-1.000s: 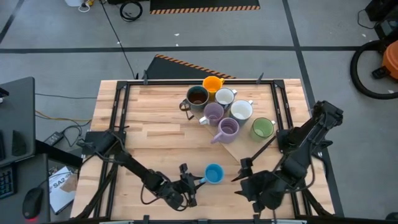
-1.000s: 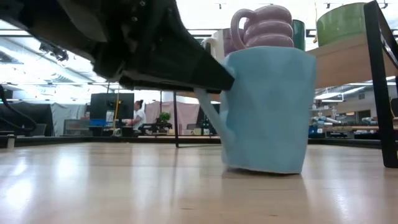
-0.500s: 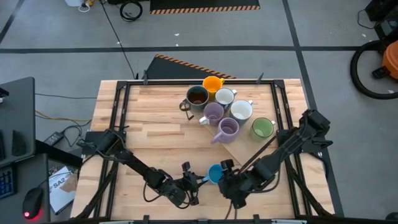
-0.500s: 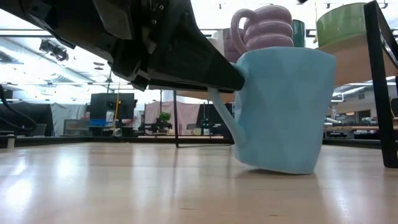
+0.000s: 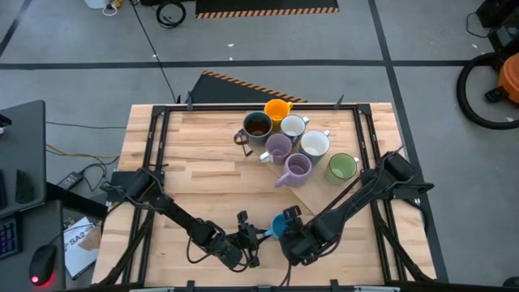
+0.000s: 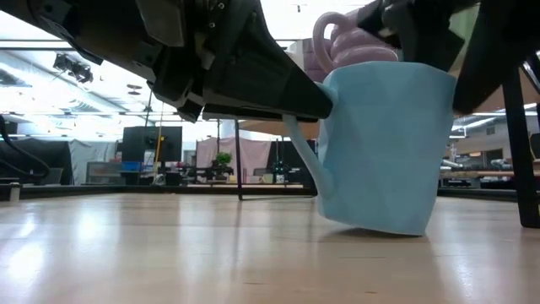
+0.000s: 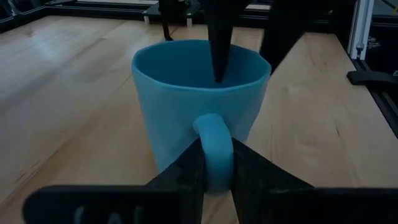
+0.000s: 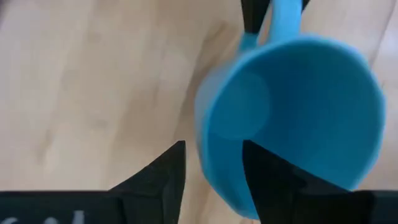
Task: Place coffee mugs
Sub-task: Put the blue mug on the shelf
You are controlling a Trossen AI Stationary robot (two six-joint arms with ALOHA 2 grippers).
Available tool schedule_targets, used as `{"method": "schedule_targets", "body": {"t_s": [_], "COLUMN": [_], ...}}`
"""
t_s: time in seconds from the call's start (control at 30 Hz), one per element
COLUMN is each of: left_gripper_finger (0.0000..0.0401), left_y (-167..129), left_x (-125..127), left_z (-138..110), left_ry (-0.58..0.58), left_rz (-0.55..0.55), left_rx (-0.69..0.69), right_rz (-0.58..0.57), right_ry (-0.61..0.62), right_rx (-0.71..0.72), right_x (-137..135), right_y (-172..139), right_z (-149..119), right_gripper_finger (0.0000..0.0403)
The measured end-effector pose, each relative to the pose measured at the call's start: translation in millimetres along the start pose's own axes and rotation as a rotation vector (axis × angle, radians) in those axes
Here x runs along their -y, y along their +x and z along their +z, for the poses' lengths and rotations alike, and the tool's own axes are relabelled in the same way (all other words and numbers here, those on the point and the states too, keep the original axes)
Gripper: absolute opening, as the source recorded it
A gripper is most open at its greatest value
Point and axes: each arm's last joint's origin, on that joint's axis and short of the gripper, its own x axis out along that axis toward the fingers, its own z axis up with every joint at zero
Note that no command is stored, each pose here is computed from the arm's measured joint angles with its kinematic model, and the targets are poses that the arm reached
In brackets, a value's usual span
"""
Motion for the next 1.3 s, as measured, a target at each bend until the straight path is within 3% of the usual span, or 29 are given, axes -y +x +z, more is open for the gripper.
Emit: {"method": "schedule_targets", "body": {"t_s": [0.33, 0.53, 0.8, 1.07, 1.3], "left_gripper_finger": [0.0065, 0.0065, 0.0066, 0.0066, 0.0066], "left_y": [0, 1, -1, -20, -6], "left_x": [0, 1, 4, 4, -5], "left_z": [0, 7, 19, 69, 94], "left_ry": [0.01, 0.098, 0.125, 0.222, 0.232], "left_rz": [-0.003, -0.011, -0.058, -0.072, -0.078], "left_rx": [0.003, 0.055, 0.111, 0.232, 0.267], "right_rz": [-0.018, 0.004, -0.021, -0.075, -0.107], "right_ry": [-0.101, -0.133, -0.165, -0.186, -0.207], "right_rx": [-0.012, -0.017, -0.019, -0.008, -0.04], "right_x": [1, -2, -6, -4, 3], "right_y": [0, -5, -48, -94, -135], "right_z": [-1, -1, 11, 17, 14], "right_gripper_finger": [0.0076, 0.0032, 0.004, 0.0039, 0.0039]}}
